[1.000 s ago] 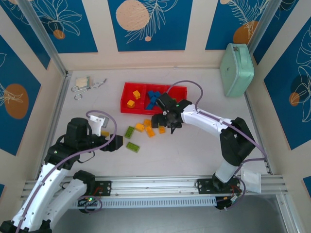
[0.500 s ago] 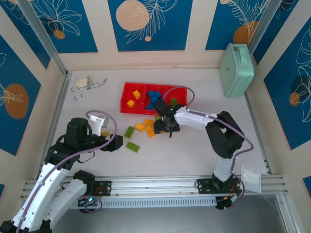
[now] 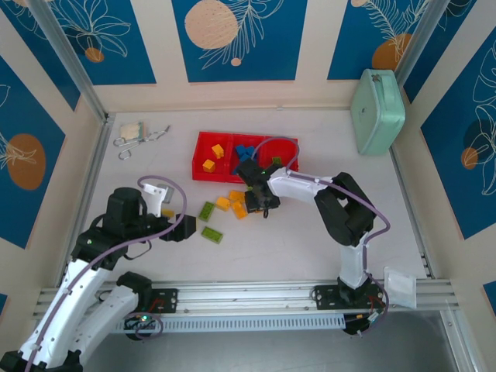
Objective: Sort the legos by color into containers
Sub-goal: Pick up the lego from the center of the table.
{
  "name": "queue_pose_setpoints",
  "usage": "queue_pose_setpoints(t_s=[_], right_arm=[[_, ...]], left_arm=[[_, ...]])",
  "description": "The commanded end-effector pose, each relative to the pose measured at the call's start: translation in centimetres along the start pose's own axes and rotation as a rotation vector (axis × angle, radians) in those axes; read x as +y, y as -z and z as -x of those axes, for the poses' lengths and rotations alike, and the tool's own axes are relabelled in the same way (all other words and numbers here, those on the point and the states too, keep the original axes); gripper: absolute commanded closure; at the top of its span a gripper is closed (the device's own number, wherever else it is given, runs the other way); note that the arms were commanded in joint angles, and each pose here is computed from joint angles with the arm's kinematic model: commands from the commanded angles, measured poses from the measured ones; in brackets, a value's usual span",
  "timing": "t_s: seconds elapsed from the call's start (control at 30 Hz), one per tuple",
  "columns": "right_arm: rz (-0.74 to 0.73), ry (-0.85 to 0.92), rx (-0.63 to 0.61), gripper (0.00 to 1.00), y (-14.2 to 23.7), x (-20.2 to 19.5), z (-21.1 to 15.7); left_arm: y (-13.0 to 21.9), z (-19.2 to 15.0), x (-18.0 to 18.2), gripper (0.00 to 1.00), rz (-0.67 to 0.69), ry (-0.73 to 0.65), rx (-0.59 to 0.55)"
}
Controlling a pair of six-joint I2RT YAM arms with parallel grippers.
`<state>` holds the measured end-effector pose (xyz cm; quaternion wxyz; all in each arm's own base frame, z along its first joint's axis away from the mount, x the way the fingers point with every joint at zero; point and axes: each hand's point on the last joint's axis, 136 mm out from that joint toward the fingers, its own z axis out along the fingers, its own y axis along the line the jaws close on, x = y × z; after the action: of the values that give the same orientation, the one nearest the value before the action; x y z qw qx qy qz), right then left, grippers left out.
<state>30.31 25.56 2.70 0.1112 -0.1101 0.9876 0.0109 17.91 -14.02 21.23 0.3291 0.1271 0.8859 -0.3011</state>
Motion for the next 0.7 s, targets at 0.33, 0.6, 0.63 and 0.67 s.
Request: queue_pose_setpoints(t_s=[0.33,0.6,0.63,0.67], right_arm=[[-0.061,0.117,-0.008,0.72,4.9,2.0,0.4],[0.093,0.089,-0.170,0.71,9.6,4.9,5.2],[0.116,0.087,-0.190,0.71,9.9,5.4,6.1],[0.133,0.085,-0.207,0.71,10.1,6.1,7.0]], left_arm=[[0.4,0.1,0.3,0.01,0.022,0.018,-0.008],[0.8,0.3,0.2,0.01,0.021,0.010,-0.031],[0.9,0.4,0.1,0.00,0.018,0.007,-0.036],[1.0,0.4,0.0,0.01,0.017,0.004,-0.043]])
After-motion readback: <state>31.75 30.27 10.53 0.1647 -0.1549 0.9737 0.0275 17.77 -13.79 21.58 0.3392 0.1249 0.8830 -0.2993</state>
